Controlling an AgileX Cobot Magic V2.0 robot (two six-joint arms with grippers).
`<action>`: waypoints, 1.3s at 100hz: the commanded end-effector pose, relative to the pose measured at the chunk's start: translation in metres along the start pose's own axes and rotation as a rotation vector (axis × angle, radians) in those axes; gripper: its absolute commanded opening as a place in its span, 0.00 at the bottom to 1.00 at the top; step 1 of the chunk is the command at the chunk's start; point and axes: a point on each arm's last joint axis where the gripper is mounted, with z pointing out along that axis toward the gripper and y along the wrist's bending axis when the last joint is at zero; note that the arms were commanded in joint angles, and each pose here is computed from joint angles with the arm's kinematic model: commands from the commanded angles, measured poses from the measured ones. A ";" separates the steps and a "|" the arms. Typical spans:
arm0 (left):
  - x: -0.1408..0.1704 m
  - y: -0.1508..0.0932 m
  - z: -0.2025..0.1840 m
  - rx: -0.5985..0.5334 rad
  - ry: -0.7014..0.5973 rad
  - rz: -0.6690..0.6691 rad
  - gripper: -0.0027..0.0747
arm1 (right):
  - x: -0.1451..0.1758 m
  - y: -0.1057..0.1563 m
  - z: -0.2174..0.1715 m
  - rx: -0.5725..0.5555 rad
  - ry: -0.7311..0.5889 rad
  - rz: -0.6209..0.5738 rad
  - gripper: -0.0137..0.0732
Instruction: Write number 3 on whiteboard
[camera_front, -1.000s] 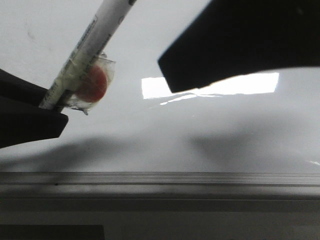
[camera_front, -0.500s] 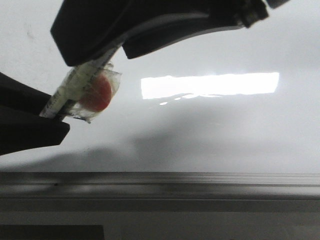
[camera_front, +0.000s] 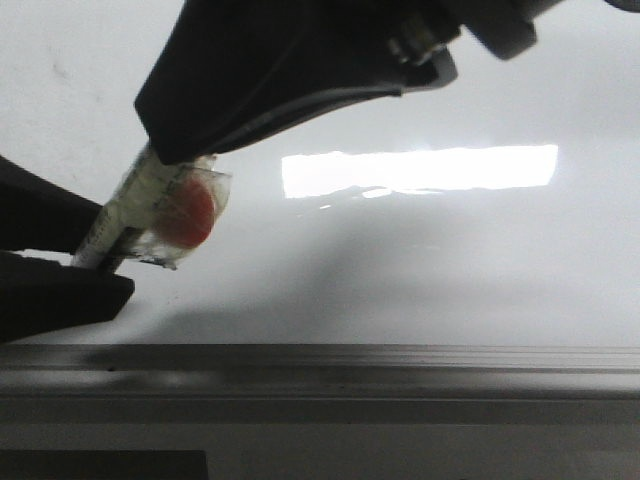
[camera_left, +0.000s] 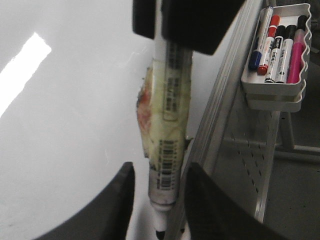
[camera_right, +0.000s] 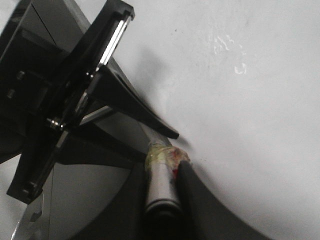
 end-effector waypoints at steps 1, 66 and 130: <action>-0.018 0.007 -0.003 -0.041 -0.123 -0.011 0.55 | -0.019 -0.002 -0.008 0.015 -0.115 -0.025 0.08; -0.023 0.015 -0.023 -0.109 -0.172 -0.107 0.60 | -0.083 -0.063 -0.030 0.221 -0.068 0.038 0.08; -0.023 0.015 -0.023 -0.110 -0.176 -0.107 0.60 | -0.063 -0.070 -0.023 0.228 0.141 0.056 0.08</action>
